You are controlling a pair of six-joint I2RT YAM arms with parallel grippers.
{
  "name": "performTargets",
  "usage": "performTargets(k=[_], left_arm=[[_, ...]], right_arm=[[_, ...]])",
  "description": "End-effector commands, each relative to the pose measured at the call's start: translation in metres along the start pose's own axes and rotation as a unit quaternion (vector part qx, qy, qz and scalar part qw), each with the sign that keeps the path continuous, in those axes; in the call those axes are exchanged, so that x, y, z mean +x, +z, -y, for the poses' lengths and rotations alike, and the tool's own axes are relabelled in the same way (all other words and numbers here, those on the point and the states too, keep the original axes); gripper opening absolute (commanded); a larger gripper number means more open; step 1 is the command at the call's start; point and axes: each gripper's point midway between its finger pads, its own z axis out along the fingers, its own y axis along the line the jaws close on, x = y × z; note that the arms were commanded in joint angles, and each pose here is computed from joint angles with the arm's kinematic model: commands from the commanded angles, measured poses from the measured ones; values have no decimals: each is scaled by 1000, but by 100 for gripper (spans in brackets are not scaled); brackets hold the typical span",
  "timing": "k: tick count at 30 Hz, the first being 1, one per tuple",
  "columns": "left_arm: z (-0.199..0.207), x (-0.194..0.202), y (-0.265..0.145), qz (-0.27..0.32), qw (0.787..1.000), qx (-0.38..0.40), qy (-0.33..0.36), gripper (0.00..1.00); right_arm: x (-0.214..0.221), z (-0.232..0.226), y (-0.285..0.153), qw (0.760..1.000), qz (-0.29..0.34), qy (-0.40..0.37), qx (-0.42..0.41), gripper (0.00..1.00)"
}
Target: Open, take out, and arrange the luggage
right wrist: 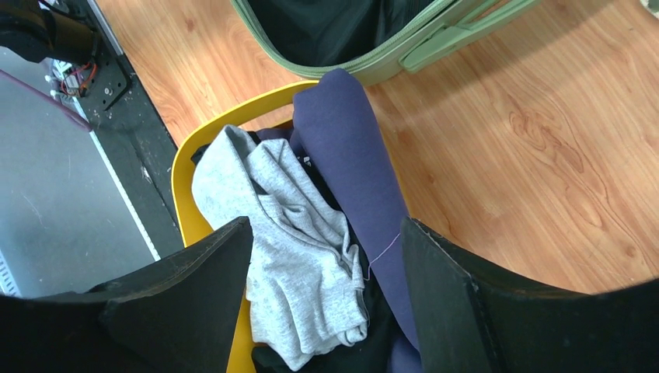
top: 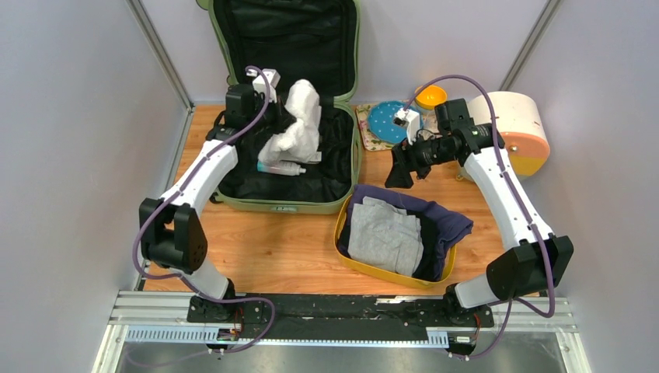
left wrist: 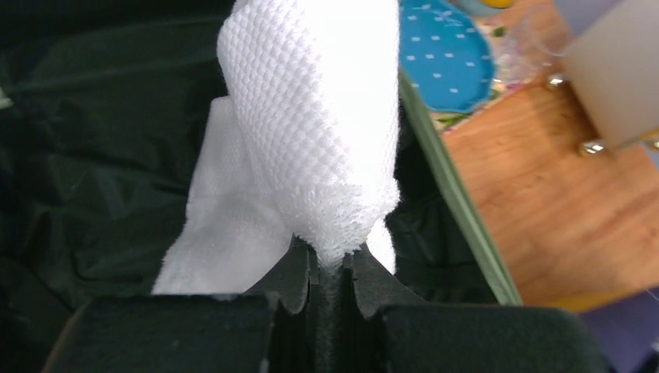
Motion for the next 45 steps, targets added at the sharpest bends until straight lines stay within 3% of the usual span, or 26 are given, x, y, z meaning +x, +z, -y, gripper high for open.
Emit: performTargets(k=[1, 9, 14, 18, 23, 30, 37, 45], left_arm=[[58, -45, -49, 53, 991, 109, 56, 0], [96, -32, -125, 43, 980, 152, 117, 0], [127, 11, -148, 7, 975, 152, 165, 0], [158, 37, -143, -6, 973, 128, 190, 0], [228, 67, -128, -12, 968, 126, 215, 0], [319, 102, -96, -20, 958, 212, 193, 0], [389, 125, -70, -38, 948, 286, 135, 0], [434, 144, -70, -18, 936, 325, 132, 0]], right_arm=[[-29, 0, -7, 999, 44, -2, -1, 73], [-44, 2, -15, 997, 75, 28, -1, 73], [-45, 18, -27, 991, 95, 89, 8, 73], [-41, 40, -50, 983, 117, 136, 42, 72], [-25, 60, -94, 970, 145, 164, 104, 72], [12, 42, -111, 967, 144, 163, 132, 72], [21, 39, -126, 966, 146, 154, 151, 72], [26, 25, -132, 973, 136, 126, 140, 72]])
